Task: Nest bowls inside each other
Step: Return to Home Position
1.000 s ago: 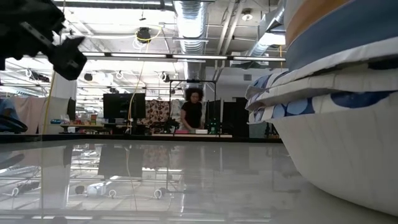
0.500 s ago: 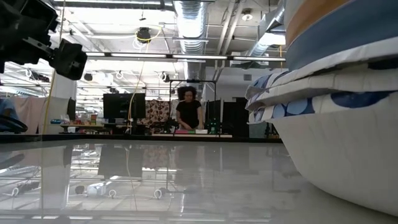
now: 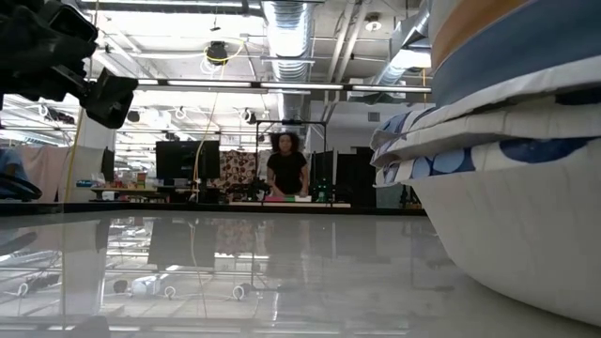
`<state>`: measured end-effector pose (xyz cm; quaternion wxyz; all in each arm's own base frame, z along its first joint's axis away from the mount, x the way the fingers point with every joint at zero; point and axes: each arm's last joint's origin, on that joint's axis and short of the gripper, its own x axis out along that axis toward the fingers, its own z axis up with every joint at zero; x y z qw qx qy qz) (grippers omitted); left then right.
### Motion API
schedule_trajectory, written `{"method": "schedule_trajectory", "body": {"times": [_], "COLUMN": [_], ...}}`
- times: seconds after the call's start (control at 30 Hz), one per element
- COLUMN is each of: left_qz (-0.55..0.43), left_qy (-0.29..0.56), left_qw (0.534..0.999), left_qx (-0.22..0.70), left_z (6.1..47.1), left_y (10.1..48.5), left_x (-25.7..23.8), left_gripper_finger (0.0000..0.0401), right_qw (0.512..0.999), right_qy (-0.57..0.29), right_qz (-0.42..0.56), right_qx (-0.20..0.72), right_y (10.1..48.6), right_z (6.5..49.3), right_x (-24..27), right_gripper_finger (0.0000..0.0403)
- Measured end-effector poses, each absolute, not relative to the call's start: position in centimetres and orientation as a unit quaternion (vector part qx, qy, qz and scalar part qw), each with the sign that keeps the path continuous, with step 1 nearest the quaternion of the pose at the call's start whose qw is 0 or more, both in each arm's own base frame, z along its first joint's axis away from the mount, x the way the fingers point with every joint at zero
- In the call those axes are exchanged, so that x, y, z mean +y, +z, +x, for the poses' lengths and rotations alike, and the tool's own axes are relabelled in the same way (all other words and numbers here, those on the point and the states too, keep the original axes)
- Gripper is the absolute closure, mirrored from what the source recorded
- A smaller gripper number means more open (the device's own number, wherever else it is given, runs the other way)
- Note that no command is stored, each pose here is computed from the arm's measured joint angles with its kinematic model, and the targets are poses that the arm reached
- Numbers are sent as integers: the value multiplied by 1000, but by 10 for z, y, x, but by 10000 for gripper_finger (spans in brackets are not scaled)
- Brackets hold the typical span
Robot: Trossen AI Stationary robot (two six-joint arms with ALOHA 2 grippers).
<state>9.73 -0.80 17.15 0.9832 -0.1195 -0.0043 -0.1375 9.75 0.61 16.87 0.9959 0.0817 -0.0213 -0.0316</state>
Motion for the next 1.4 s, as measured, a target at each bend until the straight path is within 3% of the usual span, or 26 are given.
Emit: {"method": "schedule_trajectory", "body": {"times": [1.4], "left_qz": [-120], "left_qy": [-125], "left_qw": [985], "left_qx": [-4], "left_z": [97], "left_y": [172], "left_x": [-7], "left_gripper_finger": [144], "right_qw": [996], "right_qy": [-32], "right_qz": [82], "right_qx": [-21], "right_y": [169], "right_z": [98], "right_x": [6], "right_gripper_finger": [184]}}
